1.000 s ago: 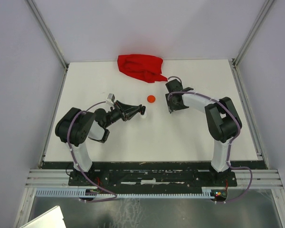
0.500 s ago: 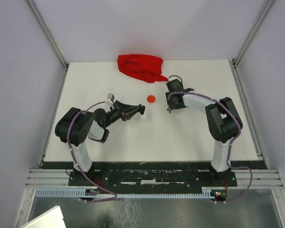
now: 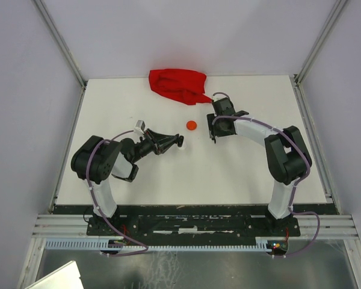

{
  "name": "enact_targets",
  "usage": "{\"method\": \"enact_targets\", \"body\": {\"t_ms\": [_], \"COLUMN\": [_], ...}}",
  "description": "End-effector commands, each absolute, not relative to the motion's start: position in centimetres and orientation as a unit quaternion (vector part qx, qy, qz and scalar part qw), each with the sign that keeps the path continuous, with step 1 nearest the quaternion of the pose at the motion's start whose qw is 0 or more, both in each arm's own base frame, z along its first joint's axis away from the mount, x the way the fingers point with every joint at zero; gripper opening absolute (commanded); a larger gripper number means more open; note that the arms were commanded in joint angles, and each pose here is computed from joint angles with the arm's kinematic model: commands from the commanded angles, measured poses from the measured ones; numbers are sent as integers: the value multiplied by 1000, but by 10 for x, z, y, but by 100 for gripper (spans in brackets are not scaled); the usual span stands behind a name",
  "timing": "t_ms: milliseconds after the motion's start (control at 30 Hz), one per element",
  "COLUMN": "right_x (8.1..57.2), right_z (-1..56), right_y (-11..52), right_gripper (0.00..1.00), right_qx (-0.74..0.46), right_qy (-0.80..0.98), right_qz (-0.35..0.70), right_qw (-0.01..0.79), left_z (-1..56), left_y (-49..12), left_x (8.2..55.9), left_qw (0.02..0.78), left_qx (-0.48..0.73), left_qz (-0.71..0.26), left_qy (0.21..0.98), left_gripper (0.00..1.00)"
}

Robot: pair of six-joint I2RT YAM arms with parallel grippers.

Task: Insert the wireless bluetooth earbuds into the charging case
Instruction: Pick up the earbud from the center of the board.

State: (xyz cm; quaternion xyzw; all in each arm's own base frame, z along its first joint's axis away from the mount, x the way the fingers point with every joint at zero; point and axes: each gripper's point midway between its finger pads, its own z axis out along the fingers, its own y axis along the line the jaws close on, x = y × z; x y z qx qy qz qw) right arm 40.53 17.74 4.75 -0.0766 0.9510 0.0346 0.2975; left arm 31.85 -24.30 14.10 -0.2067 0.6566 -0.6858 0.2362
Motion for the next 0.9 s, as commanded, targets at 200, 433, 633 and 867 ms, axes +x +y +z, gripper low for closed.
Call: {"method": "enact_targets", "body": {"t_ms": [200, 433, 633, 867], "right_x": [414, 414, 414, 414], "right_z": [41, 34, 30, 27], "right_y": [209, 209, 206, 204], "right_gripper": [61, 57, 53, 50], "right_qx": [-81, -83, -79, -77], "right_qy": [952, 955, 958, 960], "right_qz": [67, 56, 46, 39], "right_qw": [287, 280, 271, 268], "left_z": [171, 170, 170, 172], "left_y": [-240, -241, -241, -242], "left_x": [313, 313, 314, 314], "left_qw": [266, 264, 262, 262], "left_qx": [-170, -170, -170, -168], "left_qz": [-719, -720, -722, -724], "left_qy": [619, 619, 617, 616], "left_gripper": [3, 3, 3, 3]}}
